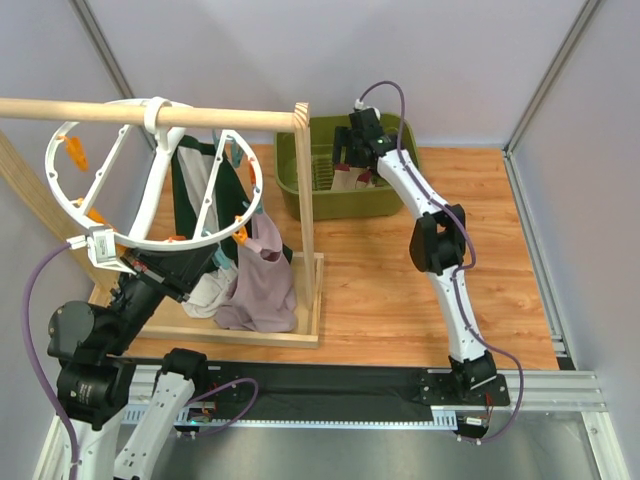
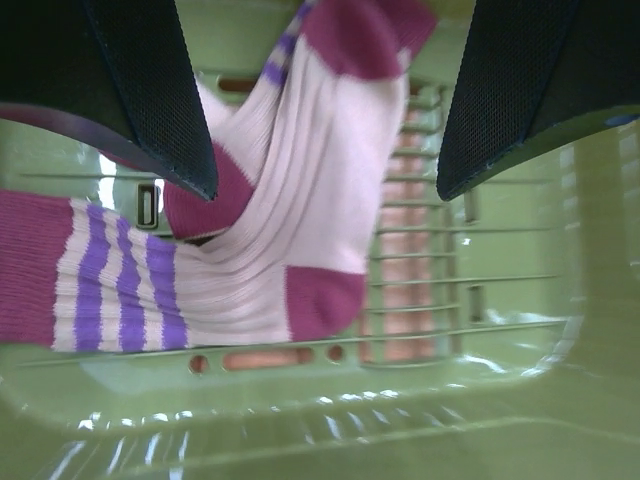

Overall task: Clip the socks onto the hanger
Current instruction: Move the bin to the center of the board.

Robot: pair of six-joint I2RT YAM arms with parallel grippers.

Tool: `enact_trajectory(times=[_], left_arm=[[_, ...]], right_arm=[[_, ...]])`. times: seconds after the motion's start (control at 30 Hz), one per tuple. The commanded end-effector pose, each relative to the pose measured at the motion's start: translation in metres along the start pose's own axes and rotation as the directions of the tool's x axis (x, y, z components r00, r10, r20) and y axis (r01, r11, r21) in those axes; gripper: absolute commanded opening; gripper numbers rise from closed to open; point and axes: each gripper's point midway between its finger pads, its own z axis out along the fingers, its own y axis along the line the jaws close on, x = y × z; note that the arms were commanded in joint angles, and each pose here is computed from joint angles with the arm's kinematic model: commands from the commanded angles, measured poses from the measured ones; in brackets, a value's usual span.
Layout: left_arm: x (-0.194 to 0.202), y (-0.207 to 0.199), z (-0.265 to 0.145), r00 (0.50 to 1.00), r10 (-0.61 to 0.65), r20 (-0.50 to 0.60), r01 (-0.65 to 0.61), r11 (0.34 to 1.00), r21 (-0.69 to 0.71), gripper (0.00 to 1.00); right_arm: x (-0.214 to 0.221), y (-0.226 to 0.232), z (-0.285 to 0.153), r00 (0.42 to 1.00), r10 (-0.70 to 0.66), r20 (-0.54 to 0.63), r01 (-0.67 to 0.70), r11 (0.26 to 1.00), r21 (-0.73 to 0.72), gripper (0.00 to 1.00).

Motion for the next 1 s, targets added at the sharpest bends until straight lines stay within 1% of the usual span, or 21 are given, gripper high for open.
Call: enact_trajectory(times=[0.0, 0.1, 0.2, 0.33, 0.4, 0.43, 0.5, 0.53, 0.57, 0.6, 0.63, 0.67, 0.77, 0.8, 0.83, 0.97], left_arm=[[0.064, 0.043, -0.006, 0.961, -0.180, -0.210, 0.143, 0.973, -0.182, 0.00], [0.065, 0.046, -0.006, 0.960, -0.190, -0.204, 0.151, 0.969, -0.194, 0.00], [0.062, 0.047, -0.005, 0.962, -0.198, -0.189, 0.159, 0.966, -0.204, 0.00], [0.058, 0.048, -0.006, 0.965, -0.188, -0.184, 0.145, 0.964, -0.223, 0.00], [0.057, 0.048, -0.007, 0.965, -0.185, -0.184, 0.140, 0.962, -0.233, 0.00], [0.056, 0.048, -0.008, 0.966, -0.186, -0.181, 0.141, 0.961, -0.236, 0.00], [0.055, 0.048, -0.007, 0.966, -0.188, -0.176, 0.143, 0.960, -0.240, 0.00], [0.055, 0.048, -0.007, 0.966, -0.189, -0.179, 0.144, 0.960, -0.239, 0.00], [0.055, 0.048, -0.007, 0.965, -0.190, -0.181, 0.144, 0.960, -0.239, 0.00], [0.056, 0.049, -0.006, 0.964, -0.193, -0.183, 0.146, 0.960, -0.240, 0.00], [0.056, 0.049, -0.005, 0.963, -0.195, -0.183, 0.148, 0.959, -0.241, 0.00], [0.055, 0.049, -0.004, 0.964, -0.196, -0.181, 0.151, 0.960, -0.238, 0.00], [0.054, 0.048, -0.002, 0.964, -0.195, -0.183, 0.149, 0.960, -0.236, 0.00], [0.054, 0.048, -0.002, 0.964, -0.194, -0.184, 0.148, 0.960, -0.237, 0.00], [0.055, 0.048, -0.002, 0.963, -0.196, -0.188, 0.149, 0.960, -0.237, 0.00], [0.057, 0.047, -0.003, 0.960, -0.197, -0.199, 0.148, 0.960, -0.237, 0.00]], right_arm=[[-0.002, -0.016, 0.016, 1.000, 0.009, 0.012, -0.010, 0.998, 0.055, 0.90], [0.014, -0.020, 0.027, 1.000, -0.001, -0.029, 0.003, 0.998, 0.062, 0.91], [0.040, -0.035, 0.037, 0.995, 0.025, -0.095, -0.013, 0.993, 0.119, 0.88], [0.054, -0.043, 0.041, 0.991, 0.036, -0.132, -0.015, 0.988, 0.156, 0.87], [0.055, -0.046, 0.031, 0.989, 0.038, -0.146, -0.011, 0.984, 0.180, 0.84], [0.066, -0.058, 0.029, 0.985, 0.040, -0.167, -0.001, 0.973, 0.231, 0.84], [0.065, -0.062, 0.014, 0.983, 0.071, -0.171, -0.024, 0.964, 0.265, 0.84], [0.073, -0.063, 0.011, 0.977, 0.086, -0.194, -0.030, 0.962, 0.272, 0.84], [0.077, -0.063, 0.008, 0.971, 0.129, -0.200, -0.069, 0.958, 0.279, 0.84], [0.076, -0.060, -0.002, 0.966, 0.159, -0.204, -0.097, 0.954, 0.284, 0.84], [0.090, -0.061, -0.005, 0.953, 0.185, -0.239, -0.111, 0.951, 0.290, 0.84], [0.090, -0.055, -0.013, 0.949, 0.200, -0.243, -0.126, 0.949, 0.287, 0.84], [0.103, -0.046, -0.020, 0.941, 0.195, -0.277, -0.118, 0.955, 0.272, 0.87], [0.101, -0.039, -0.023, 0.942, 0.180, -0.283, -0.113, 0.965, 0.236, 0.87], [0.098, -0.035, -0.026, 0.945, 0.178, -0.276, -0.115, 0.967, 0.228, 0.88], [0.067, -0.026, -0.021, 0.970, 0.167, -0.179, -0.133, 0.974, 0.185, 0.90]])
